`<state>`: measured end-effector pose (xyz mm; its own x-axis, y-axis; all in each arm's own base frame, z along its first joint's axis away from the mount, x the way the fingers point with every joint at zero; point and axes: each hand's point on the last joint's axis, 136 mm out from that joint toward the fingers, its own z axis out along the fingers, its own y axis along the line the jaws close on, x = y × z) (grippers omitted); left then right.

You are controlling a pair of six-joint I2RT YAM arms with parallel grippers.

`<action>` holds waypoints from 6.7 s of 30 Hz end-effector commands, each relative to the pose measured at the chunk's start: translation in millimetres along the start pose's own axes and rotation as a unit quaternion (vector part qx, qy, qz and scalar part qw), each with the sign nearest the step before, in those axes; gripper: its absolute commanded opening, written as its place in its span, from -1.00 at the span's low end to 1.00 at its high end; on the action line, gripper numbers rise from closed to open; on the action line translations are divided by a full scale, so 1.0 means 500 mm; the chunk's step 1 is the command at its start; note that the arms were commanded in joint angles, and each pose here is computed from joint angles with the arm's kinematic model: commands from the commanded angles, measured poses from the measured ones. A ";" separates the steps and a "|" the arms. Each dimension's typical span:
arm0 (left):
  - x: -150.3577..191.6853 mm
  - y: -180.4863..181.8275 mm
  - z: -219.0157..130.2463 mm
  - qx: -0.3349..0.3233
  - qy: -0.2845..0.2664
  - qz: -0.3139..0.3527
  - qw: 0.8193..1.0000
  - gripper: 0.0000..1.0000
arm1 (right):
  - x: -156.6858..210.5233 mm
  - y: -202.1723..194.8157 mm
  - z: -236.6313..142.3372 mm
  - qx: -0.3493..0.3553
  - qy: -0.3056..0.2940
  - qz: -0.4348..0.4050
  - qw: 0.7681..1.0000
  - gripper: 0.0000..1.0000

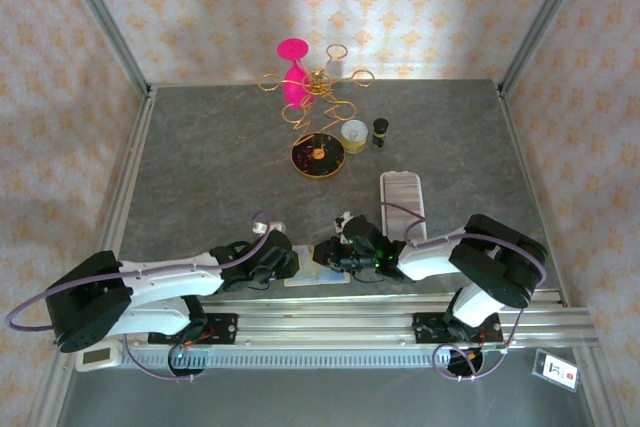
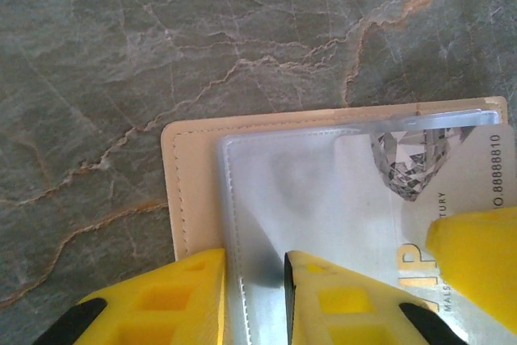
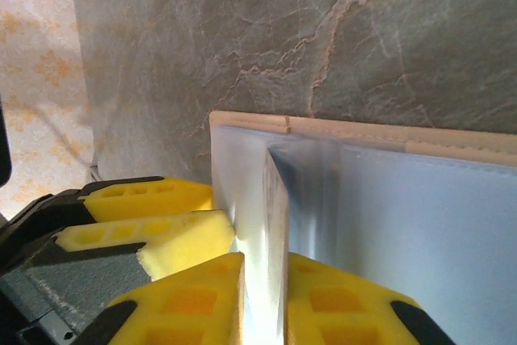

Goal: Put the credit cards into the card holder

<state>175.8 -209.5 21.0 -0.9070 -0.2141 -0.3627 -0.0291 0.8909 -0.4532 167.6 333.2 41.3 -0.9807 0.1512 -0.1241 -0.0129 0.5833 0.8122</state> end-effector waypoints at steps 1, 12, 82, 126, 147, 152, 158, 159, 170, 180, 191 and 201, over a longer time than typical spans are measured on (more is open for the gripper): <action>0.021 0.016 -0.002 -0.006 0.014 0.000 1.000 -0.49 | -0.012 -0.011 -0.003 0.034 -0.016 -0.020 0.999 -0.59; 0.016 0.020 -0.005 -0.008 0.006 -0.001 1.000 -0.48 | -0.035 -0.033 -0.042 0.099 -0.050 -0.044 0.993 -0.16; 0.023 -0.002 -0.010 0.057 -0.002 -0.023 0.998 -0.46 | 0.008 0.048 0.031 0.084 -0.016 -0.091 0.992 -0.76; 0.032 0.043 -0.001 0.003 0.003 -0.005 1.000 -0.67 | 0.004 -0.038 -0.059 0.155 -0.062 -0.046 0.985 -0.39; 0.015 0.014 -0.004 0.010 -0.001 0.010 1.000 -0.64 | -0.013 -0.033 -0.073 0.159 -0.087 -0.054 0.982 -1.00; 0.010 0.006 -0.007 0.016 -0.005 0.014 1.000 -0.52 | -0.032 -0.054 -0.106 0.181 -0.127 -0.047 0.974 -1.00; 0.003 -0.014 -0.010 0.029 -0.005 0.016 0.999 -0.36 | -0.032 -0.060 -0.120 0.163 -0.142 -0.031 0.976 -1.00; 0.001 -0.019 -0.011 0.034 -0.006 0.016 0.999 -0.33 | -0.030 -0.055 -0.117 0.157 -0.138 -0.032 0.977 -1.00; -0.023 -0.020 -0.012 0.030 -0.033 0.007 0.999 -0.30 | -0.004 -0.001 -0.070 0.107 -0.093 -0.043 0.989 -1.00; -0.089 -0.013 -0.017 0.044 -0.071 -0.028 0.996 -0.34 | 0.002 0.052 -0.036 0.081 -0.095 -0.049 0.991 -1.00; -0.099 0.047 -0.048 0.011 -0.101 -0.063 0.993 0.01 | 0.008 0.056 0.009 0.085 -0.083 -0.046 0.992 -0.93; -0.079 0.068 -0.053 0.009 -0.092 -0.073 0.993 0.06 | 0.030 0.082 0.047 0.052 -0.053 -0.053 0.996 -0.75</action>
<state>204.3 -170.9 50.4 -0.8008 -0.4074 -0.4390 -0.1134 0.8228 -0.5569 155.1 359.2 43.6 -0.9505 0.1630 -0.2647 -0.0637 0.7312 0.6792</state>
